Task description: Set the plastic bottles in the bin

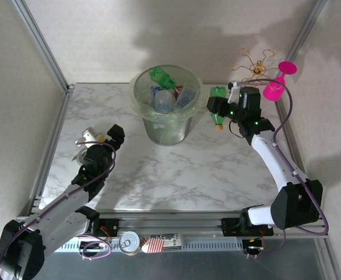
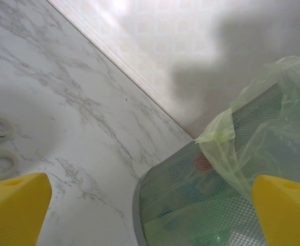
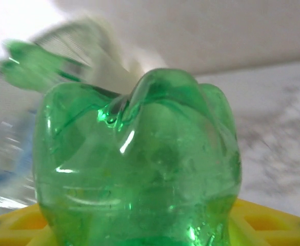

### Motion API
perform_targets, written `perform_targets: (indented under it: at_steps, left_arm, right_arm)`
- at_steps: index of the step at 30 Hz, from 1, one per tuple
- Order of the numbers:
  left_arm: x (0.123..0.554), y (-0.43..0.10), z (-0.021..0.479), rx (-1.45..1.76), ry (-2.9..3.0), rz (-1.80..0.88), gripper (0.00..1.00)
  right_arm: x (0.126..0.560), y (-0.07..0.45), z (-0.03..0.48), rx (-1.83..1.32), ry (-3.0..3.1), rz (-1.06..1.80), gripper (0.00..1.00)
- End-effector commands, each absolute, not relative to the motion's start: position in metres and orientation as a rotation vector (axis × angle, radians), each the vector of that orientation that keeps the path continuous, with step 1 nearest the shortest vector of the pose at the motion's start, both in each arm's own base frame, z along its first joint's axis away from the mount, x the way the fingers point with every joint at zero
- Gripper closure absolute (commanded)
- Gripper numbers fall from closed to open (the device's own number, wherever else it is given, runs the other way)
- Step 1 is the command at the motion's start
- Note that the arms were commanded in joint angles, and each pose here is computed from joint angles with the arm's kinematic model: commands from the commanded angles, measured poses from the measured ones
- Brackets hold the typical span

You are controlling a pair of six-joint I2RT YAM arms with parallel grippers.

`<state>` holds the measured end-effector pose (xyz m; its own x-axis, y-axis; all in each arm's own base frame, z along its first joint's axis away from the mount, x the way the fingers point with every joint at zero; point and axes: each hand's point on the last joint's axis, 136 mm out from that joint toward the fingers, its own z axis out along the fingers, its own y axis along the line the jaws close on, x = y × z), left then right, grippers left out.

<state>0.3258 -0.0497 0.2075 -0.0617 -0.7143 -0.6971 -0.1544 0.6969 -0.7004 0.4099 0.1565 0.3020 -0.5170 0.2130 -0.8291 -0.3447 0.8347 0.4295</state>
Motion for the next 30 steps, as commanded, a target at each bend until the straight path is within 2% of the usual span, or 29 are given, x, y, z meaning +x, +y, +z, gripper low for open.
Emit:
perform_targets:
  at_steps: [1, 6, 11, 18, 23, 26, 29, 30]
  left_arm:
    - [0.326, -0.051, 0.199, -0.736, 1.622, -0.566, 0.0]
    - [0.326, -0.052, 0.2, -0.733, 1.627, -0.592, 0.0]
    - [0.324, -0.052, 0.205, -0.722, 1.632, -0.586, 0.0]
    - [0.318, -0.047, 0.207, -0.729, 1.626, -0.573, 0.0]
    - [0.316, -0.044, 0.21, -0.736, 1.615, -0.569, 0.0]
    - [0.316, -0.044, 0.211, -0.736, 1.613, -0.574, 0.0]
    - [0.316, -0.044, 0.211, -0.736, 1.615, -0.576, 0.0]
    - [0.316, -0.044, 0.212, -0.736, 1.613, -0.577, 0.0]
  right_arm:
    - [0.406, 0.191, 0.371, -0.206, 1.829, 0.828, 0.53]
    - [0.427, 0.23, 0.408, -0.303, 1.76, 0.807, 0.53]
    - [0.458, 0.266, 0.414, -0.36, 1.765, 0.752, 0.53]
    - [0.492, 0.297, 0.391, -0.383, 1.841, 0.665, 0.53]
    - [0.501, 0.31, 0.366, -0.395, 1.901, 0.62, 0.51]
    - [0.503, 0.315, 0.36, -0.398, 1.913, 0.614, 0.46]
    - [0.503, 0.316, 0.361, -0.389, 1.911, 0.6, 0.36]
    - [0.503, 0.315, 0.363, -0.384, 1.906, 0.595, 0.3]
